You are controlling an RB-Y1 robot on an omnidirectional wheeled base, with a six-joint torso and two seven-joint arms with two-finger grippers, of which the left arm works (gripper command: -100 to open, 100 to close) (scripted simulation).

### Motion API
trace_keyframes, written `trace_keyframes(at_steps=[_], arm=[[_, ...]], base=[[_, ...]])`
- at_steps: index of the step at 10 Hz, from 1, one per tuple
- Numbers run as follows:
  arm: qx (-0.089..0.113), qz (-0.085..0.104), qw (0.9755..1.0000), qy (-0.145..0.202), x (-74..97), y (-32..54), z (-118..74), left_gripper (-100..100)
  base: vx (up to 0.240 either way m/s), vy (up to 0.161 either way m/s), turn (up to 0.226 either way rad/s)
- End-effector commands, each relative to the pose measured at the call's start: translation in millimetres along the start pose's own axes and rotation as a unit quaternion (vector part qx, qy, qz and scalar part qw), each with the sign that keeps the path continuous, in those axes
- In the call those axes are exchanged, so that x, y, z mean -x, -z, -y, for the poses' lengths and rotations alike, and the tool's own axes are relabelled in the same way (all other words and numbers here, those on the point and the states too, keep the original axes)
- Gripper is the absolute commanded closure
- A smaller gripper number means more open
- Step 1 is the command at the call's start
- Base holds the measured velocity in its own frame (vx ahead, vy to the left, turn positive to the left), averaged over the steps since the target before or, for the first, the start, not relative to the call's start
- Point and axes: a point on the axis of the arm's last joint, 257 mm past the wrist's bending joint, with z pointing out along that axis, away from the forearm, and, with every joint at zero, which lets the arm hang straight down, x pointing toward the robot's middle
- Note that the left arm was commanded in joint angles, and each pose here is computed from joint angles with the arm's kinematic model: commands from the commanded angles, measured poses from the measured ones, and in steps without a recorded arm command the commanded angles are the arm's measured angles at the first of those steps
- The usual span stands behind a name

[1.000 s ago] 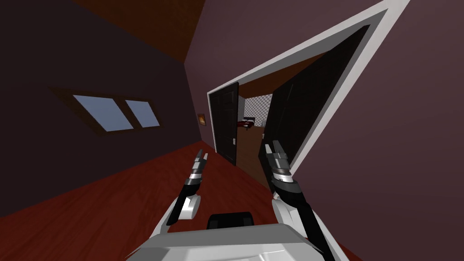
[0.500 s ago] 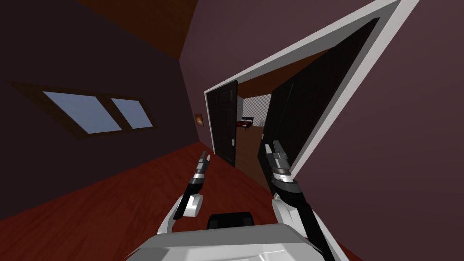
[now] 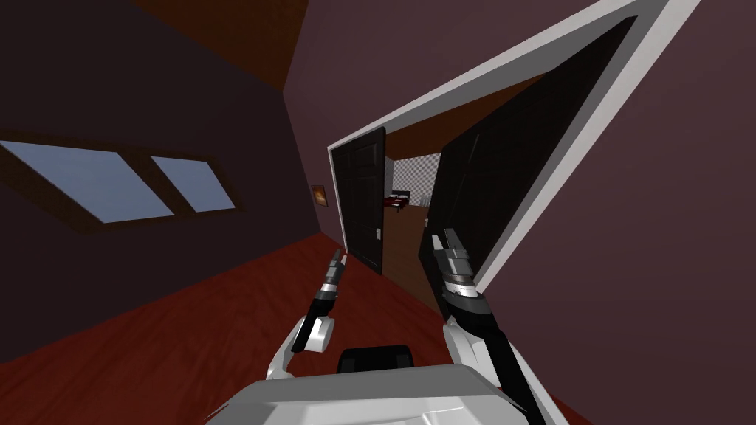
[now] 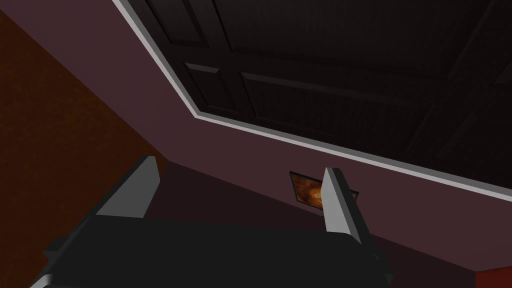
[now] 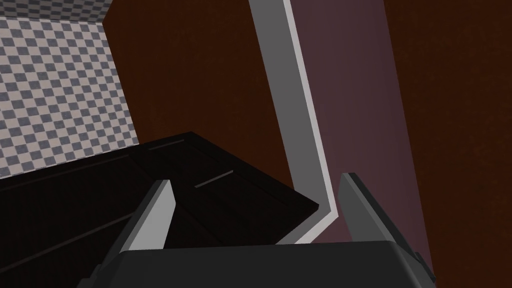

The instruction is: Push the door open

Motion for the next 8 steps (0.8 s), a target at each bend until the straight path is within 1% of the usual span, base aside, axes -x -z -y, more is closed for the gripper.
trace_keyframes(at_steps=[1, 5, 8], arm=[[0.009, -0.006, 0.9999, 0.003, -5.1, -0.6, -10.8, -100], [0.032, -0.020, 0.9993, 0.008, -16.7, 1.4, -40.2, -100], [0.049, -0.031, 0.9983, 0.011, -25.4, 3.9, -61.2, -100]], base=[[0.103, 0.017, -0.065], [0.096, 0.028, -0.069], [0.088, 0.020, -0.069]])
